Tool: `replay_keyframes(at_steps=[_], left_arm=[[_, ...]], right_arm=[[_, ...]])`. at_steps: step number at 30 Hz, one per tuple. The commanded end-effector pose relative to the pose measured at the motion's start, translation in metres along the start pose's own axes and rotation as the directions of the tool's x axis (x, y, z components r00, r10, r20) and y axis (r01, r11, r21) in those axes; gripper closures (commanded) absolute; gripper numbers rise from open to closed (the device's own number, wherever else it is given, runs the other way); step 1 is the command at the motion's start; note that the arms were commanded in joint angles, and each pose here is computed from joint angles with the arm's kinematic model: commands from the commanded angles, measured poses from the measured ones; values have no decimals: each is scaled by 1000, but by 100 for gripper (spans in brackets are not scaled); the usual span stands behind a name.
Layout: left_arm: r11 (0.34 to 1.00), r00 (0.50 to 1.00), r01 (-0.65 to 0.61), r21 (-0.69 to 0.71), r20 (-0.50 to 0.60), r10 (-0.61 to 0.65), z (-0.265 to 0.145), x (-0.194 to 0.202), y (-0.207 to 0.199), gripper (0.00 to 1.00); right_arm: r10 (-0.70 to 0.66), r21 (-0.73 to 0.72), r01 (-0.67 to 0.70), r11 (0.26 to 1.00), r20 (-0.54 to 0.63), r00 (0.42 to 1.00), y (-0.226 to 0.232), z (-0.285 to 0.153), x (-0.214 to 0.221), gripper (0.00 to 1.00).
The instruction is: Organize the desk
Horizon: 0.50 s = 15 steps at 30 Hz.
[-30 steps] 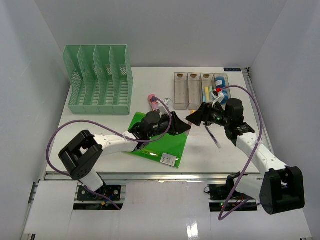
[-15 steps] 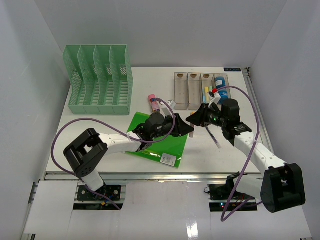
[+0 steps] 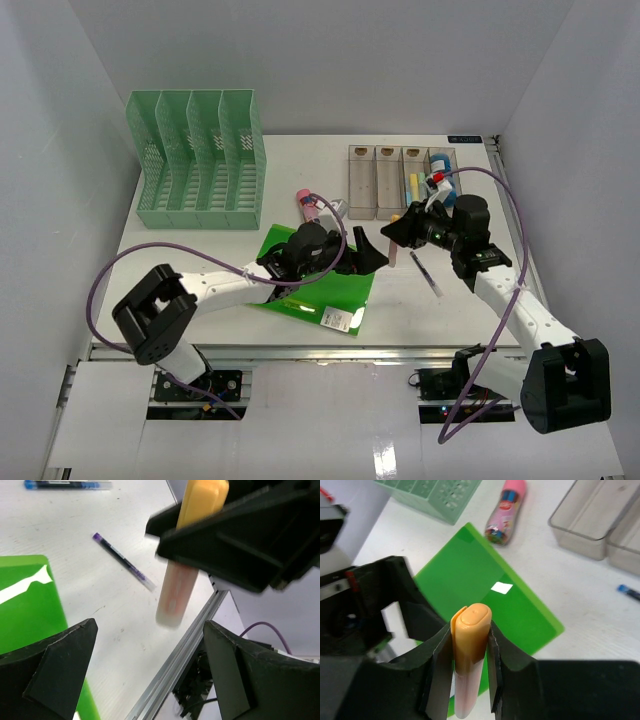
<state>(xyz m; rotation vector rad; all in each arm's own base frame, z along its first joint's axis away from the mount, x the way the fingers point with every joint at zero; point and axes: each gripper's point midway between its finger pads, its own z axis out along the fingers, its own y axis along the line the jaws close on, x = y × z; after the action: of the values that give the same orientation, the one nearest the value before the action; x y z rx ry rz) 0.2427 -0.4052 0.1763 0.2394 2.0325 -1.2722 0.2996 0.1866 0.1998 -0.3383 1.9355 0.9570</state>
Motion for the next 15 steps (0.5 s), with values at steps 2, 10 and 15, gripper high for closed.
replay_keyframes(at_steps=[2,10,15], left_arm=[[992,994,-109,-70,-20,108,-50,7,14,2],[985,999,-54,-165,-8,53,-107,41,53,2],[975,999,-45,-218,-4,45,-130,51,69,2]], right_arm=[[-221,193,200,961,96,971,-46,5,-67,92],[-292,454,222,863,92,952,-137,41,-130,92],[-336,560,232,796,89,938,-182,65,-168,91]])
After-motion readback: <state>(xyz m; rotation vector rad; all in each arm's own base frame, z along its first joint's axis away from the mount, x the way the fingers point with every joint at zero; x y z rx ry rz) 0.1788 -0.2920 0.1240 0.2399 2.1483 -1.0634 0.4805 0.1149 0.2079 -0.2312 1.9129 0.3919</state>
